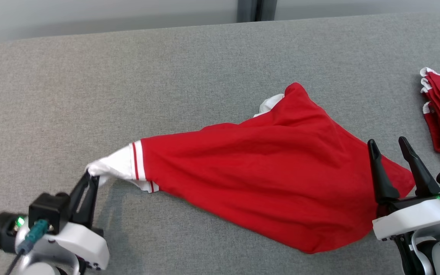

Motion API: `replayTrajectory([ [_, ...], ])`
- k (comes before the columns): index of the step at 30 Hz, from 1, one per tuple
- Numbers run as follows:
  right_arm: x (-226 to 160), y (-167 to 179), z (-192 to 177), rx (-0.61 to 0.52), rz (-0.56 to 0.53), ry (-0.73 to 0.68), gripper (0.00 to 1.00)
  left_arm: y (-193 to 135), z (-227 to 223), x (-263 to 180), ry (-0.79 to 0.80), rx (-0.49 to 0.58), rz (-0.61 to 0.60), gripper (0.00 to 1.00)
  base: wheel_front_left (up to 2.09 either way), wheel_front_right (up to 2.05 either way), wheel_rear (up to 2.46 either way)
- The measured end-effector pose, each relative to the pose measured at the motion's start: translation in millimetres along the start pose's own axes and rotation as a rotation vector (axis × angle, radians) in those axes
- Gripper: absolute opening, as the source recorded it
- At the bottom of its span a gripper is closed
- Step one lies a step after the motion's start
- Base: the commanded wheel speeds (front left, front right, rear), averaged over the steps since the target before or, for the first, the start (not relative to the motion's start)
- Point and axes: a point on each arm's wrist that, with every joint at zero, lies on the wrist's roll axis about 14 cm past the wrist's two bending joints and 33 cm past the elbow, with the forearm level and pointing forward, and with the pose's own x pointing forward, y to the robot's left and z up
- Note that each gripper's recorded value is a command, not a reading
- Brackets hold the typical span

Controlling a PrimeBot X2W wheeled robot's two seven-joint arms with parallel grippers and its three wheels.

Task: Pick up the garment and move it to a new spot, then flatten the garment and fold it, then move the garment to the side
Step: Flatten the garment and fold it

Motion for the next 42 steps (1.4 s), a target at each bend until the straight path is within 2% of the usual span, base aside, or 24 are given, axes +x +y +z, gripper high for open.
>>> replayTrajectory([
  [4, 0.5, 1.4, 1.4, -0.004, 0.007, -0.001, 1.00, -6.0, -33.4, -9.9, 0.062, -0.120, 0.035, 0.00, 0.00, 0.00, 0.00],
  [5, 0.5, 1.6, 1.9, -0.006, 0.009, -0.001, 1.00, -7.8, -38.8, -10.7, 0.068, -0.149, 0.043, 0.22, 0.00, 0.00, 0.00],
  [6, 0.3, 2.1, 2.4, -0.008, 0.012, 0.000, 1.00, -8.7, -42.6, -11.2, 0.069, -0.175, 0.054, 0.79, 0.00, 0.00, 0.00],
  [7, 0.0, 2.4, 3.2, -0.010, 0.013, -0.001, 1.00, -9.8, -46.2, -11.6, 0.068, -0.196, 0.062, 1.00, 0.00, 0.00, 0.00],
  [10, -1.5, 4.8, 7.0, -0.012, 0.021, -0.009, 1.00, -14.2, -56.6, -15.5, 0.079, -0.244, 0.080, 1.00, 0.00, 0.00, 0.00],
  [15, -6.8, 9.8, 13.7, -0.018, 0.036, -0.022, 1.00, -3.3, -70.2, -26.1, 0.098, -0.269, 0.150, 1.00, 0.00, 0.00, 0.00],
  [22, -15.7, 14.5, 24.5, -0.031, 0.051, -0.048, 1.00, 26.5, -50.3, -33.2, 0.006, -0.306, 0.263, 1.00, 0.00, 0.00, 0.00],
  [26, -23.8, 18.1, 28.0, -0.038, 0.059, -0.054, 1.00, 33.1, -9.7, -35.2, -0.130, -0.314, 0.279, 1.00, 0.00, 0.00, 0.00],
  [31, -32.0, 20.7, 29.7, -0.040, 0.064, -0.057, 1.00, 28.5, 14.8, -43.3, -0.207, -0.293, 0.262, 1.00, 0.00, 0.00, 0.00],
  [42, -38.1, 22.9, 30.1, -0.035, 0.065, -0.056, 1.00, 21.7, 25.0, -52.6, -0.226, -0.279, 0.250, 1.00, 0.00, 0.00, 0.00],
])
